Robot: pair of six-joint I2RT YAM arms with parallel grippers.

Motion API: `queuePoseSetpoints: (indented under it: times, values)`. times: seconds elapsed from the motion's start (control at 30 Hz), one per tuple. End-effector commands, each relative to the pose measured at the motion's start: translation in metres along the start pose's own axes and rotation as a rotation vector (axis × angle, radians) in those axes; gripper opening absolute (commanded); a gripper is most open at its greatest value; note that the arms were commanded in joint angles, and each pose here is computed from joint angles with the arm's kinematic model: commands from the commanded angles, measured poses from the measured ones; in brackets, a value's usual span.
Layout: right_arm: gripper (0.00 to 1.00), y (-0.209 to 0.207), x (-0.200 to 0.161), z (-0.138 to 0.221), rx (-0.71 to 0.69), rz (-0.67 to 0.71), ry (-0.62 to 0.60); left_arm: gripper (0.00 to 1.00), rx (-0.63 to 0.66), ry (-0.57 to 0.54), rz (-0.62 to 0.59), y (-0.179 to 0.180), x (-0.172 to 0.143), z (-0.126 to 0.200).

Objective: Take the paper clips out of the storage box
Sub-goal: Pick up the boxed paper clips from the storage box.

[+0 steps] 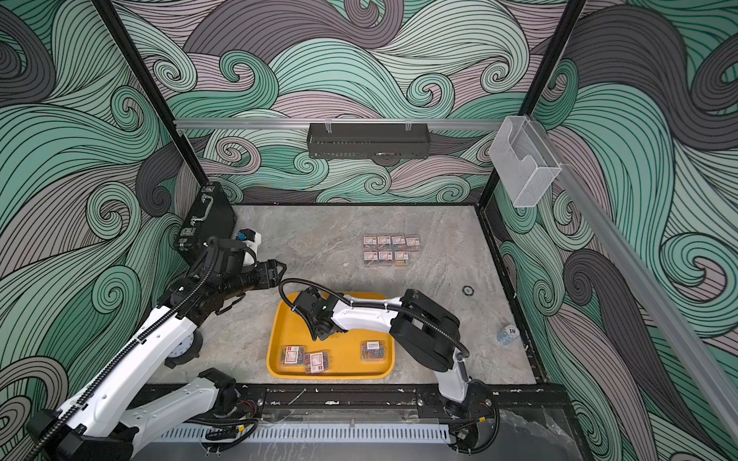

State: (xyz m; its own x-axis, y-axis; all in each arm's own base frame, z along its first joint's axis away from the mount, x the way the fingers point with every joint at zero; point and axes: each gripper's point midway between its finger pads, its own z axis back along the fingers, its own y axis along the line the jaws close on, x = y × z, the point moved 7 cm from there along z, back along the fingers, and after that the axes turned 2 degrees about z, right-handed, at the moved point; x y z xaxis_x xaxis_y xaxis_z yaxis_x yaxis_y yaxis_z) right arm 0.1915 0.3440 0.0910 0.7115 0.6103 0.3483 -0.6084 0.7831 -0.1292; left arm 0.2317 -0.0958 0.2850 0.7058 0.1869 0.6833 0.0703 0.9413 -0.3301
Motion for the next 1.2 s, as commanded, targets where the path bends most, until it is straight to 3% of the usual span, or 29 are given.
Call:
queuePoseSetpoints:
  times: [0.0, 0.23, 0.6, 0.87, 1.17]
  values:
    - [0.63, -0.008, 0.005, 0.009, 0.011, -0.015, -0.017, 0.72, -0.010, -0.004, 0.002, -0.001, 0.002, 0.004]
    - [0.64, -0.011, 0.008, 0.007, 0.043, -0.029, -0.015, 0.71, -0.005, 0.010, -0.004, 0.000, 0.001, 0.001]
    - [0.55, -0.013, 0.008, 0.007, 0.072, -0.032, -0.014, 0.72, -0.004, 0.016, -0.007, -0.001, 0.001, 0.000]
    - [0.53, -0.019, 0.012, 0.024, 0.090, -0.019, -0.068, 0.72, -0.011, 0.018, -0.008, -0.001, 0.001, 0.000]
    - [0.52, -0.033, 0.021, 0.059, 0.174, -0.069, -0.180, 0.70, -0.184, 0.079, -0.076, -0.022, -0.001, 0.003]
